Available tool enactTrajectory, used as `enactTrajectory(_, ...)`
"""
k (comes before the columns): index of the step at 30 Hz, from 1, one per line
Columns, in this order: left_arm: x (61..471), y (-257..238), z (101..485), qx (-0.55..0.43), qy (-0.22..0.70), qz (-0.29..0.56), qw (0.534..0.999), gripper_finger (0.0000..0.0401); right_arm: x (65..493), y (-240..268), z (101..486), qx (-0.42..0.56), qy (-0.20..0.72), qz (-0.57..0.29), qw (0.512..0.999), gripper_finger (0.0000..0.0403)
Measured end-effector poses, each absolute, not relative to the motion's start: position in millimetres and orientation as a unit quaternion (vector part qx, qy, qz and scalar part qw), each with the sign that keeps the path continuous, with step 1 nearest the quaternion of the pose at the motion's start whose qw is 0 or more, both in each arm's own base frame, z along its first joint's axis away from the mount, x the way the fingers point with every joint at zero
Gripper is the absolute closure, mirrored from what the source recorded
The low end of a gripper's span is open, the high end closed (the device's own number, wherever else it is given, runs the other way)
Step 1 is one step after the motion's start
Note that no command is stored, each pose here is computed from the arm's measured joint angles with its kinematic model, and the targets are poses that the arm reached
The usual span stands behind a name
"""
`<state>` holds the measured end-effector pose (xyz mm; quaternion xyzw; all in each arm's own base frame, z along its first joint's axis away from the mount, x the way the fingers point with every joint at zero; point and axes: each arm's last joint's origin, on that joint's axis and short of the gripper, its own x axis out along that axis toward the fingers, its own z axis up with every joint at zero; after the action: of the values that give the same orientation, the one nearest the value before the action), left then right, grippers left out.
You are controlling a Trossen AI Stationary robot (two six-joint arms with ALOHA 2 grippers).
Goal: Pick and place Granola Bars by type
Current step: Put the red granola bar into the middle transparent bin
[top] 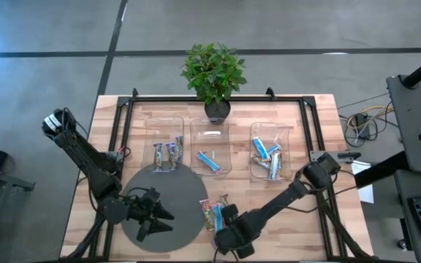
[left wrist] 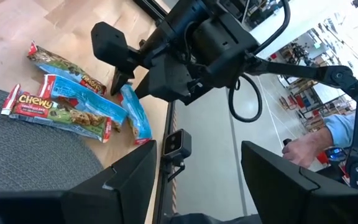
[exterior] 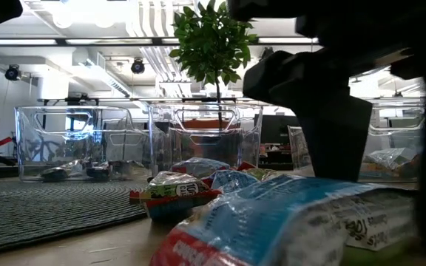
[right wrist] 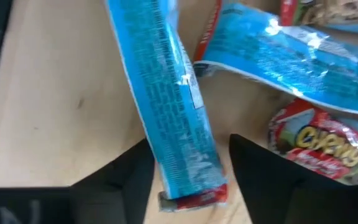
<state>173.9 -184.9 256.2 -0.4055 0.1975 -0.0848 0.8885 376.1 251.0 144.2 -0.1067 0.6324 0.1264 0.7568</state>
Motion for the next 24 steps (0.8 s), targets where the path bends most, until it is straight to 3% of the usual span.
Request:
enactTrajectory(6, 174.0, -184.7, 256.2, -0.414, 0.196, -0.080, 0.885, 0.0185, 375.1, 244.7, 152.7, -0.108, 0.644, 0.123, 0.747, 0.0281)
enactTrajectory(13, 174.4, -183.7, 256.3, -0.415, 0.184, -0.064, 0.889, 0.0185, 363.1, 235.1, 228.9, -0.054, 0.601, 0.108, 0.790, 0.0319)
enactTrajectory(18, 174.8, -182.6, 256.5, -0.412, 0.172, -0.049, 0.893, 0.0185, 360.9, 195.2, 288.6, 0.089, 0.515, -0.052, 0.851, 0.0316)
enactTrajectory(21, 175.0, -182.0, 256.6, -0.411, 0.166, -0.041, 0.895, 0.0185, 368.5, 156.8, 308.7, 0.218, 0.450, -0.175, 0.848, 0.0315)
enactTrajectory(24, 175.1, -181.6, 256.7, -0.412, 0.163, -0.036, 0.896, 0.0185, 384.5, 120.7, 318.4, 0.297, 0.384, -0.224, 0.845, 0.0315)
